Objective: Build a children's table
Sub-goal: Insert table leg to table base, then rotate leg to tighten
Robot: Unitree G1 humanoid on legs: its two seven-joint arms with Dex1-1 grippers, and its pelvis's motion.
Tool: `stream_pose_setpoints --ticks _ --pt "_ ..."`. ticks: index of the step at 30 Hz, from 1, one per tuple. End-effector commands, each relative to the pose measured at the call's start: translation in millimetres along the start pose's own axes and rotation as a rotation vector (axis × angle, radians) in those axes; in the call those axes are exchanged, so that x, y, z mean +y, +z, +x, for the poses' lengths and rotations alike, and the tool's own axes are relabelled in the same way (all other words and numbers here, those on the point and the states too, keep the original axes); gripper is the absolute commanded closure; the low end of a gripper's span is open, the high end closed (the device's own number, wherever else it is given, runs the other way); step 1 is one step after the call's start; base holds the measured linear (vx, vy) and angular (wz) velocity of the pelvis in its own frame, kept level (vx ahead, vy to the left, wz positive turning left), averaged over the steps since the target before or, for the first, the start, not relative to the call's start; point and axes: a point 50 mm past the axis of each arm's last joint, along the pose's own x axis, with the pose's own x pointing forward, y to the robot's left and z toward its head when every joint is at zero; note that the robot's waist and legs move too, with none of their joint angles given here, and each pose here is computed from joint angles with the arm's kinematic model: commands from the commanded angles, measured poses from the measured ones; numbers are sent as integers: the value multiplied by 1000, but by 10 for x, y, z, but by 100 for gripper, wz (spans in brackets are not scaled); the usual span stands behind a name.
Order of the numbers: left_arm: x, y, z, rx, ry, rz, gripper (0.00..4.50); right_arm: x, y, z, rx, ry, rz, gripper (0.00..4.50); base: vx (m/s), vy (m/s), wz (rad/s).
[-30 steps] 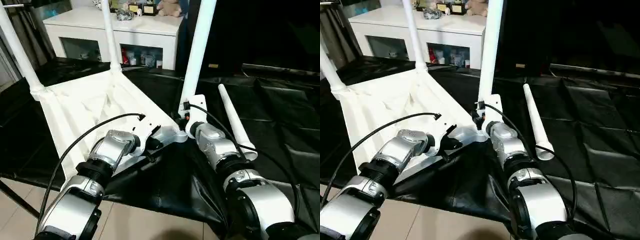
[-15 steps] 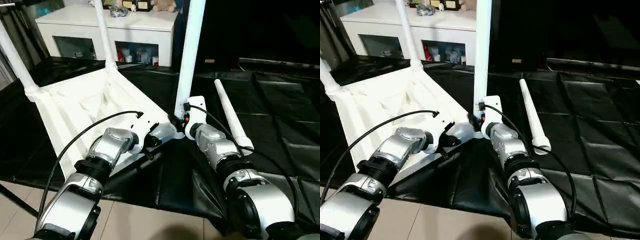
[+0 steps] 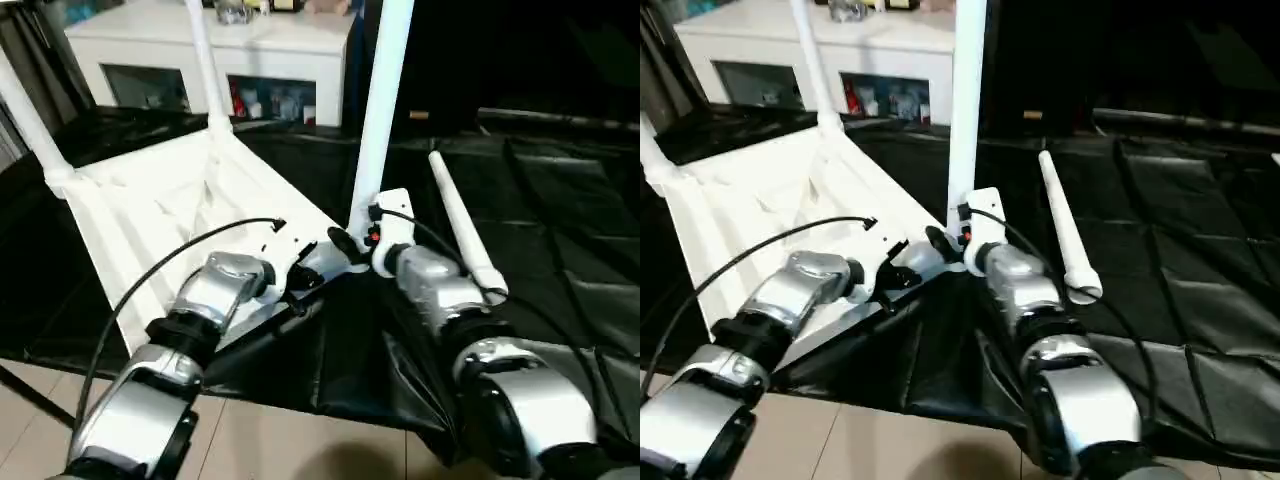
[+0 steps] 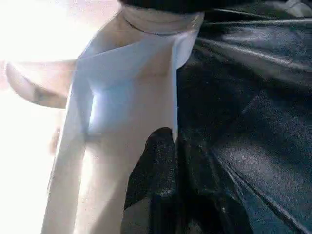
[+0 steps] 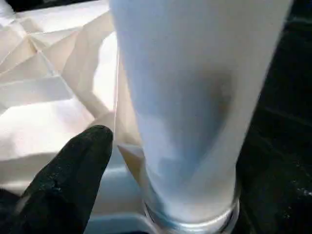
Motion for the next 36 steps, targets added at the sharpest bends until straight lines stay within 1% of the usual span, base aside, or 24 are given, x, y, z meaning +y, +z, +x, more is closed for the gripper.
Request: stream_pose_setpoints --ticks 1,2,3,4,6,7,11,15,16,20,24,28,33,36 --pt "-76 -76 12 23 -52 23 450 143 -290 -34 131 166 -24 40 0 0 0" --pt "-76 -76 12 23 -52 23 450 143 -290 -34 131 166 -24 40 0 0 0" --pt "-84 -75 -20 14 -76 54 450 110 -283 -75 134 201 -49 40 0 0 0" --pt "-84 -75 -20 14 -76 54 450 110 -283 -75 134 201 -49 40 60 -38 1" --pt "-100 -79 -90 6 -120 85 450 44 -264 -164 137 267 -94 40 61 -37 0" --pt "-100 -79 -90 6 -120 85 450 44 -264 -164 137 267 -94 40 53 -28 -1" --pt "-160 -102 -267 -4 -213 136 450 -49 -209 -362 141 405 -173 40 13 -7 0" --pt "-200 -123 -351 -10 -257 151 450 -61 -184 -446 135 463 -195 40 0 0 0" --pt "-249 -148 -433 -17 -313 171 450 -56 -162 -521 131 524 -215 40 0 0 0" --pt "-305 -167 -518 -30 -359 181 450 -36 -138 -608 132 596 -233 40 0 0 0" --pt "-332 -170 -555 -40 -381 195 450 -21 -128 -640 129 623 -242 40 -14 1 1" --pt "-355 -206 -623 -26 -401 207 450 5 -115 -667 125 643 -257 40 0 0 0" --pt "-339 -215 -653 -16 -391 203 450 33 -126 -661 127 650 -261 40 0 0 0" --pt "-333 -222 -659 -12 -388 200 450 46 -115 -652 117 658 -238 76 0 0 0"
